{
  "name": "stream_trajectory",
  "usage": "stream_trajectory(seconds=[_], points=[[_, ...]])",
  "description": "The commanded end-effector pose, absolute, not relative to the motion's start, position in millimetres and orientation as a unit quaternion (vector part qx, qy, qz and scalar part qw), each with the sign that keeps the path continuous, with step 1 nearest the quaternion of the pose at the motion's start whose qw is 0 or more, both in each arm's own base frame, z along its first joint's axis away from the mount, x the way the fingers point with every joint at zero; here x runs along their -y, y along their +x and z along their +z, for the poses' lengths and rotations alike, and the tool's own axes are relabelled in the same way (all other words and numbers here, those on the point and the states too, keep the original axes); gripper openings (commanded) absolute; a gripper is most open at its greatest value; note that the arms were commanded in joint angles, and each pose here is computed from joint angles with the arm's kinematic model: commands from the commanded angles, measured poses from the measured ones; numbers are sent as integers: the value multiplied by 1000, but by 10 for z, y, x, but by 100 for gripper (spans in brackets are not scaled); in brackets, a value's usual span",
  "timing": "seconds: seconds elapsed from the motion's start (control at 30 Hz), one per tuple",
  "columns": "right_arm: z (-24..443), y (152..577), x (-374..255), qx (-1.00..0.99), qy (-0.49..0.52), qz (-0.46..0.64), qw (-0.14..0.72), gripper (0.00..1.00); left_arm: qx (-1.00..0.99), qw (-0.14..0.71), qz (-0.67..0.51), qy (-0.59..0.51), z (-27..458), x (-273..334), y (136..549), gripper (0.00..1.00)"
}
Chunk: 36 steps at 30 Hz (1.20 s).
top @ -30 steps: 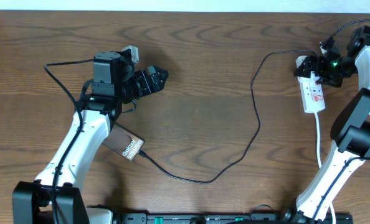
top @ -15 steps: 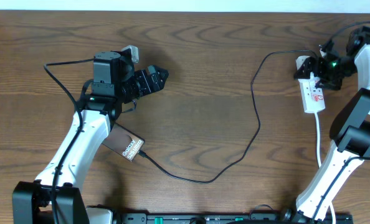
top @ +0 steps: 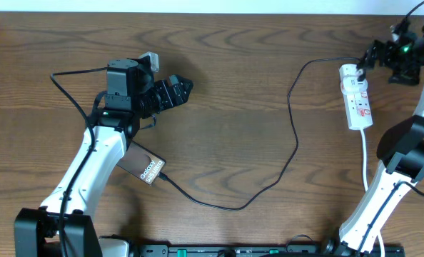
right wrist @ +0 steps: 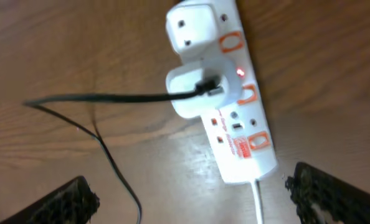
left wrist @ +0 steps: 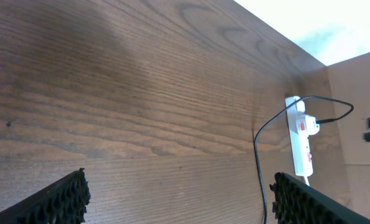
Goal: Plug charger to phone and switch on socket
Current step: 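Raise the right gripper up and away from the power strip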
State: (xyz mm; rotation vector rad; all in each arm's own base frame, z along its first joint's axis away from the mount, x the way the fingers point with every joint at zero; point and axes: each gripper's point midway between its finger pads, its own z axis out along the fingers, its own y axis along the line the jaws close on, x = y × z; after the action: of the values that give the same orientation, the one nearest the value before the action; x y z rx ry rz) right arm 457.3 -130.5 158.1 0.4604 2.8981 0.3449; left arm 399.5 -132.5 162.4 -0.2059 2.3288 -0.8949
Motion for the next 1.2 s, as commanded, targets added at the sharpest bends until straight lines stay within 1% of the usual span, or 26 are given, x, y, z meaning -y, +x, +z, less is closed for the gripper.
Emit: stream_trajectory(seconds=[0.0, 0.13, 0.23, 0.43, 0.57, 0.7, 0.77, 0.87, 1.03, 1.17], points=[[1901, 4533, 1404, -971, 194, 75, 119, 99, -877, 337, -335, -64, 1788, 1329, 4036, 91], [2299, 4392, 1415, -965, 214, 30, 148, 99, -877, 337, -335, -64, 1788, 1329, 4036, 91], [2650, 4290, 1303, -962, 202, 8, 183, 99, -877, 337, -335, -64, 1788, 1329, 4037, 91], [3377, 4041, 772, -954, 141, -22, 262, 96, -884, 335, -318, -75, 1732, 1270, 4036, 91], [3636, 3887, 363, -952, 89, -43, 290, 96, -888, 335, -303, -84, 1694, 1218, 4042, 91], [3713, 3838, -60, -951, 45, -50, 302, 97, -888, 336, -303, -84, 1696, 1218, 4044, 91], [3700, 3830, -277, -952, 24, -44, 302, 99, -888, 336, -303, -84, 1695, 1218, 4043, 91], [3625, 3801, -569, -955, 15, -38, 294, 99, -888, 336, -304, -84, 1695, 1219, 4043, 91], [3450, 3758, -835, -961, 31, -32, 272, 99, -888, 336, -303, -84, 1695, 1219, 4042, 91], [3281, 3723, -968, -969, 16, -29, 245, 99, -888, 336, -303, -84, 1694, 1218, 4043, 91]])
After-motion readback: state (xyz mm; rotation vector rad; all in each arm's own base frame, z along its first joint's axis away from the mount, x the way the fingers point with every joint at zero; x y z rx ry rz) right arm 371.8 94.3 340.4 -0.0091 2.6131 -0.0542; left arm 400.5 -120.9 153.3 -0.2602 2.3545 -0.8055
